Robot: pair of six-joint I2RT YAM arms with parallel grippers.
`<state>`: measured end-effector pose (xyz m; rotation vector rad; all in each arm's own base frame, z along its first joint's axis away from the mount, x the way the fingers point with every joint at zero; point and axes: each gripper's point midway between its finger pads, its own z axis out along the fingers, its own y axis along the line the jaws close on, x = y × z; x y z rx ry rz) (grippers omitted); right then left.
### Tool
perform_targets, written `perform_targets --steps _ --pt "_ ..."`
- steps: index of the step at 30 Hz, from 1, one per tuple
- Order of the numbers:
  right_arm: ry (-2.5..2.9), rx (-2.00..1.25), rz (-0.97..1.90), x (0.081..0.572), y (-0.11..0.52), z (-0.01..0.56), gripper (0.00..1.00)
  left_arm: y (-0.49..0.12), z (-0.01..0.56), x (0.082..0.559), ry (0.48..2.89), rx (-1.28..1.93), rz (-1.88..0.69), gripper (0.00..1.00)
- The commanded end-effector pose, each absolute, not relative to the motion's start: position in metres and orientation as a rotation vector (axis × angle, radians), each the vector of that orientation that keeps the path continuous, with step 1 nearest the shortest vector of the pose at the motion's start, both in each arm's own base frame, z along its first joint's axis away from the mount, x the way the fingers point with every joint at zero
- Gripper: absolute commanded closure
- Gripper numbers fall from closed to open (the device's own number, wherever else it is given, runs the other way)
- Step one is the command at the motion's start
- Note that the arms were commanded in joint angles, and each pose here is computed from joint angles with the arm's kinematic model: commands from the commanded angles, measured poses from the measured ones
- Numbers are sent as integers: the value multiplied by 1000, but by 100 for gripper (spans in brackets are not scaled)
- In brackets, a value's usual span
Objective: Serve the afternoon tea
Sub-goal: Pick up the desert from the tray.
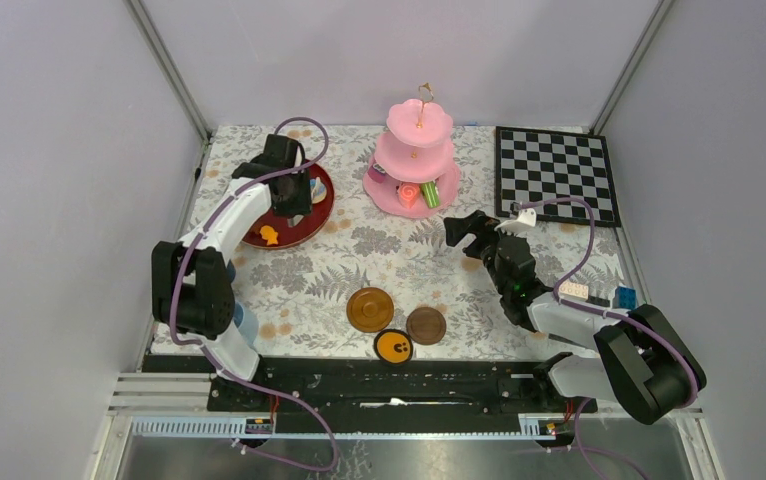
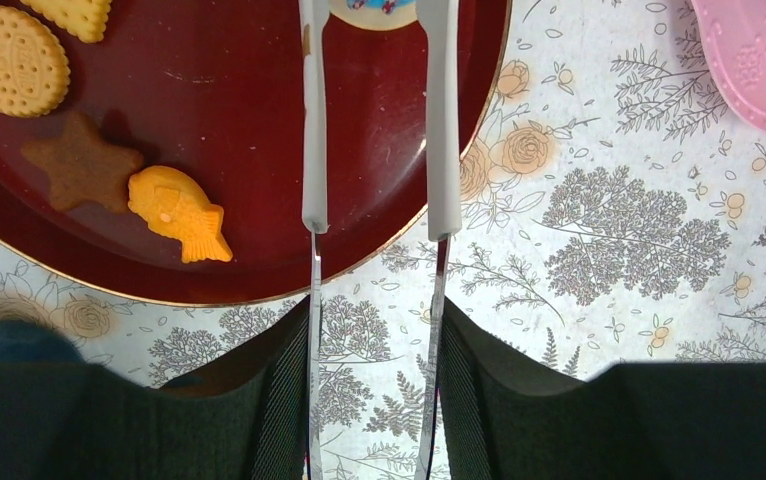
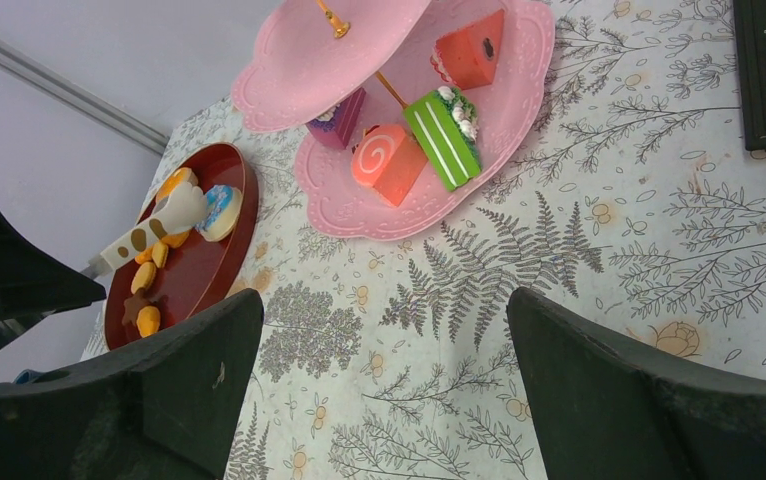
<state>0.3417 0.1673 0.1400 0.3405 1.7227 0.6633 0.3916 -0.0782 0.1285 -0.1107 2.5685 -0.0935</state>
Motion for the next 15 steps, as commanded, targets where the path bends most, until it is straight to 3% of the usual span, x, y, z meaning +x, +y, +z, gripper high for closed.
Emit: perform_targets --steps 1,15 --pt "1666 357 681 344 163 154 0 -81 151 406 2501 -97 -136 56" --pt "1672 357 689 345 165 152 0 -75 149 398 2497 -88 -108 50"
